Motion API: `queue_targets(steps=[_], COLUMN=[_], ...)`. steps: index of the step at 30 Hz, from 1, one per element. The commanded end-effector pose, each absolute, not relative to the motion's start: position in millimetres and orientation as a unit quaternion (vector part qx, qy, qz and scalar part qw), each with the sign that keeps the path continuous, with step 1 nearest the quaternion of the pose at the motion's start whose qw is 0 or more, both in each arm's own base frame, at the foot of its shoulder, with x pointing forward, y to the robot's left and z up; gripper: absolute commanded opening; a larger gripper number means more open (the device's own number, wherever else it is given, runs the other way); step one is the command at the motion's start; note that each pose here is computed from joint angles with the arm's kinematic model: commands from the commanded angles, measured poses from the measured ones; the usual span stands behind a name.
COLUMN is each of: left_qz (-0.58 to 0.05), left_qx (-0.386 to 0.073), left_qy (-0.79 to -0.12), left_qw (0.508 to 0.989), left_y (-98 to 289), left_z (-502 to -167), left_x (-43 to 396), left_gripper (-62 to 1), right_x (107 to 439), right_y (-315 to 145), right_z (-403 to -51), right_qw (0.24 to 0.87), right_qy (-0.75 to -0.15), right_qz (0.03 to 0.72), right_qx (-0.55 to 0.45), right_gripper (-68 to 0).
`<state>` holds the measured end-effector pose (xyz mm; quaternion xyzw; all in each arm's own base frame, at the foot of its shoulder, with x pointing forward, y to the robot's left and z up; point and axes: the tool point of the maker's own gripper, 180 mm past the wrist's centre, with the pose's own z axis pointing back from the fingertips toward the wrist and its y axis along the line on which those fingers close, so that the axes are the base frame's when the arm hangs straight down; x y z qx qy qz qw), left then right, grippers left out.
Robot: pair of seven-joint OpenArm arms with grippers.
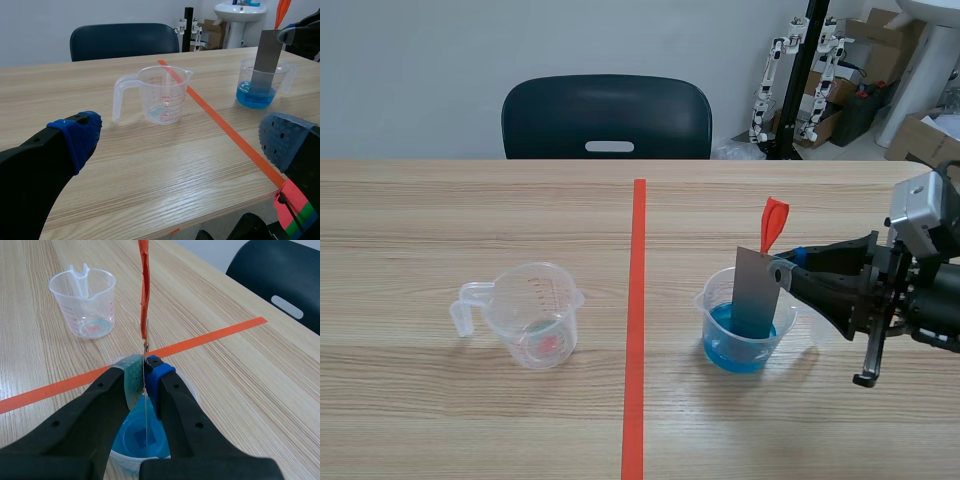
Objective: Do the redox reaction experiment. lower the plate into the blue solution
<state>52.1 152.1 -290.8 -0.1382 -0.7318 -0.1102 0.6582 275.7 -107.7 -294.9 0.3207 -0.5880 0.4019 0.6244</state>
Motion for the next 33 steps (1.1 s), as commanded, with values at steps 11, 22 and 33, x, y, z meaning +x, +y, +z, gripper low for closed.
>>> queue_targets(steps=[11,22,33], left_qz=[-0.113,-0.113,-0.113], left_qx=[-0.140,-0.140,-0.140], left_qy=[-0.730,-0.730,-0.730], left_qw=[0.659,0.659,0.659], left_y=[152.8,152.9,152.9], left_z=[-289.0,-288.9,-288.9], left_x=[49.7,49.7,49.7], left_gripper=[1.4,1.4,1.4], right_x=[279.7,279.8,279.8], right_y=[-111.1,-111.3,-111.3], right_z=[-286.9,-289.6,-289.6], right_qw=[0.619,0.623,0.623], right_qy=[-0.594,-0.589,-0.589], right_qz=[0.403,0.405,0.405], right_qx=[0.319,0.316,0.316], right_gripper=[-66.9,-66.9,-66.9])
